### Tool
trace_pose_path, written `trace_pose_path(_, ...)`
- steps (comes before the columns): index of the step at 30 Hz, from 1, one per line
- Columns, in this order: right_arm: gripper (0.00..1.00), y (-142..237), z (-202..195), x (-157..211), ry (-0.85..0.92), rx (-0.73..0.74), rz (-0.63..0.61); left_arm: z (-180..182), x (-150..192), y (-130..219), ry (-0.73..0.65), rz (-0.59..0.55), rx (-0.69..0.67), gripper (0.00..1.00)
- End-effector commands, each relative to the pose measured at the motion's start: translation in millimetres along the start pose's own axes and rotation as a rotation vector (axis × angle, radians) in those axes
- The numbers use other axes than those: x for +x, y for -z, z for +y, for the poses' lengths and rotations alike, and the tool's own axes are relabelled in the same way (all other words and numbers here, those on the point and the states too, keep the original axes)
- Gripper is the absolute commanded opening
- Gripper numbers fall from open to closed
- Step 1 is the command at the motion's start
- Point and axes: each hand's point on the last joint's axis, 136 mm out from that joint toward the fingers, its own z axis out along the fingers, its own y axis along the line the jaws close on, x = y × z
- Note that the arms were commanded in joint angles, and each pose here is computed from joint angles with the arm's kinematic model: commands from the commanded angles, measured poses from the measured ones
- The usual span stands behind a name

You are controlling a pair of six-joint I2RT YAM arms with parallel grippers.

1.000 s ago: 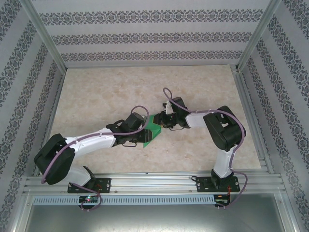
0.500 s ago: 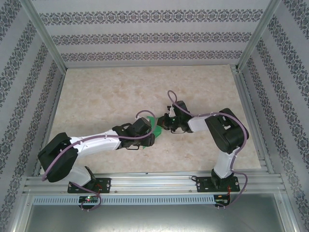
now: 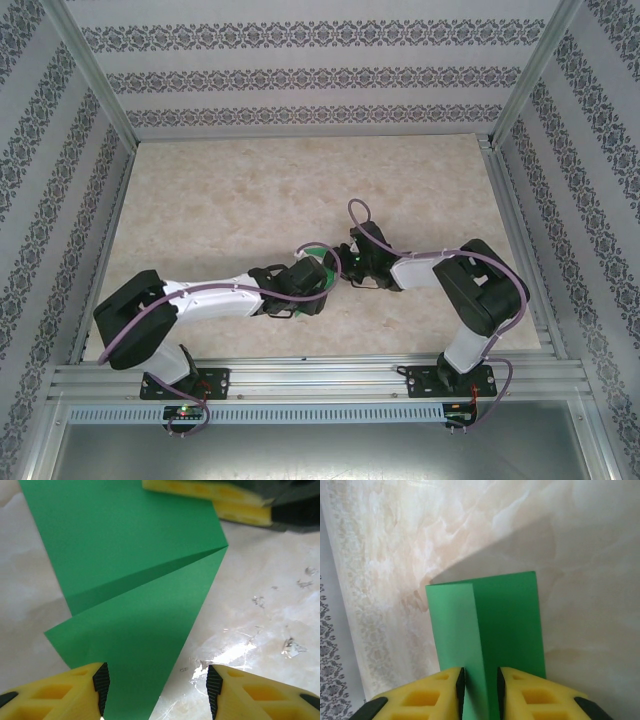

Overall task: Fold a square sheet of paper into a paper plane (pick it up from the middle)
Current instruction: Fourth fold the wing at the center of the table.

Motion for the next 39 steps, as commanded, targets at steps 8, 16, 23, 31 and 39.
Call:
trace_pose_path(8, 0.25, 6, 49, -3, 0.140, -0.182, 0.139, -3, -4, 0, -0.032, -0.022, -0.097, 0.57)
trace_pose_path(16, 0.24, -9, 43, -5, 0.152, -0.136, 0.190, 5, 0, 2, -0.012, -0.026, -0.125, 0.58)
trace_pose_path(23, 0.12, -10, 42, -12, 0.158, -0.094, 0.171, 4, 2, -1, -0.023, -0.012, -0.126, 0.58)
trace_pose_path(31, 0.03, -3, 38, -19, 0.102, -0.072, 0.100, 6, 4, -6, -0.042, -0.005, -0.188, 0.58)
trace_pose_path(39, 0.03, 2, 32, -18, 0.077, -0.065, 0.068, 10, 5, -10, -0.058, -0.005, -0.242, 0.53)
